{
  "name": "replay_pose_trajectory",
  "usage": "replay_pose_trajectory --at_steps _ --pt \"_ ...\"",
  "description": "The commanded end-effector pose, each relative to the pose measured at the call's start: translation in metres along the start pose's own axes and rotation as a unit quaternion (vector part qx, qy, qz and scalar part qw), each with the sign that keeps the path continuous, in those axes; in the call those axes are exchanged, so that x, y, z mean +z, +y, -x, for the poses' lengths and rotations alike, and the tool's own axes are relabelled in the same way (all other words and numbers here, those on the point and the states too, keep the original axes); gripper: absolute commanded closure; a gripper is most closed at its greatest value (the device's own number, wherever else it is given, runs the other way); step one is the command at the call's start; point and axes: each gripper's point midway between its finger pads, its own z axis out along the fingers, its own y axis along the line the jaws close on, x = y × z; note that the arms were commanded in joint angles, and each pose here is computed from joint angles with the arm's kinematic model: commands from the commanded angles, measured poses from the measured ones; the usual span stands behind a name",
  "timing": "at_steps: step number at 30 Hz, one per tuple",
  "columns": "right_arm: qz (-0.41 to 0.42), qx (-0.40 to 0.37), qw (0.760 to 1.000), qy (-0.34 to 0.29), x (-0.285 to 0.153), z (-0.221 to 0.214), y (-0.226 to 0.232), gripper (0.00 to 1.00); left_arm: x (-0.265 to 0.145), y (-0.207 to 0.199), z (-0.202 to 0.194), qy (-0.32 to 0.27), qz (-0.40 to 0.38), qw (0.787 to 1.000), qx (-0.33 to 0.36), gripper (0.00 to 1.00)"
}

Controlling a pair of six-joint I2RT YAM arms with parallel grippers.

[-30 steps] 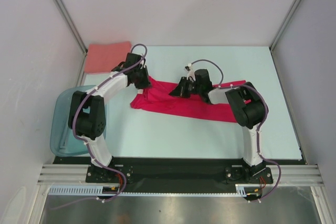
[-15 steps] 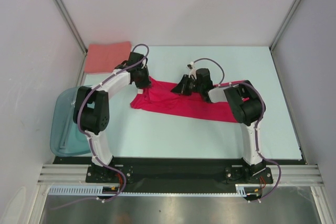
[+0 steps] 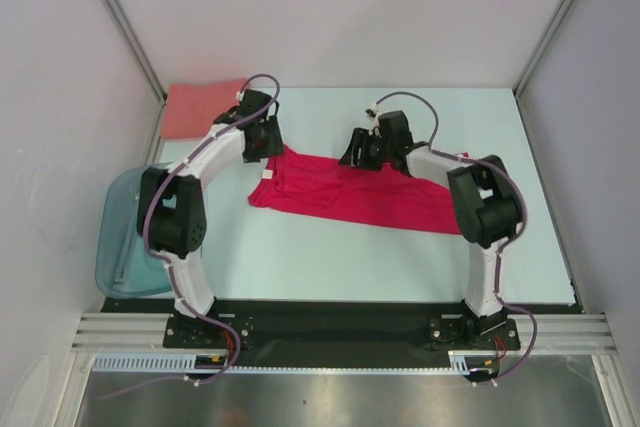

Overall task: Fold and stack the t-shirts
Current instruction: Fold the tshirt

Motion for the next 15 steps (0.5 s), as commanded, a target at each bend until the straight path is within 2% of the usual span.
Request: replay_pose_trajectory --at_steps 1,3,4,8,10,12,15 --pt "-0.101 -0.051 0.992 -0.048 -0.081 0.056 -0.008 0.39 -0.048 -0.007 0.003 -0.034 -0.042 0.998 -0.011 0.36" --pt "-0.14 -0.027 0.988 -0.054 -0.107 0.056 -0.033 0.37 -0.058 -0.017 -0.023 -0.011 -0.093 0.995 -0.022 0.39" --pt "-0.16 -0.001 0.985 -0.058 -0.126 0.058 -0.056 0.36 -0.06 -0.023 -0.025 -0.018 -0.111 0.993 -0.024 0.41" --pt "-0.175 0.048 0.978 -0.1 -0.19 0.06 -0.09 0.35 -0.046 -0.025 -0.064 0.017 -0.14 0.988 -0.056 0.57" --pt "-0.191 0.068 0.974 -0.1 -0.207 0.047 -0.108 0.34 -0.04 -0.035 -0.075 0.032 -0.168 0.982 -0.079 0.57" --pt "-0.194 0.085 0.97 -0.117 -0.229 0.045 -0.123 0.34 -0.036 -0.04 -0.077 0.03 -0.182 0.978 -0.099 0.53" --pt "-0.198 0.102 0.968 -0.114 -0.241 0.027 -0.139 0.33 -0.027 -0.037 -0.074 0.013 -0.169 0.98 -0.1 0.51"
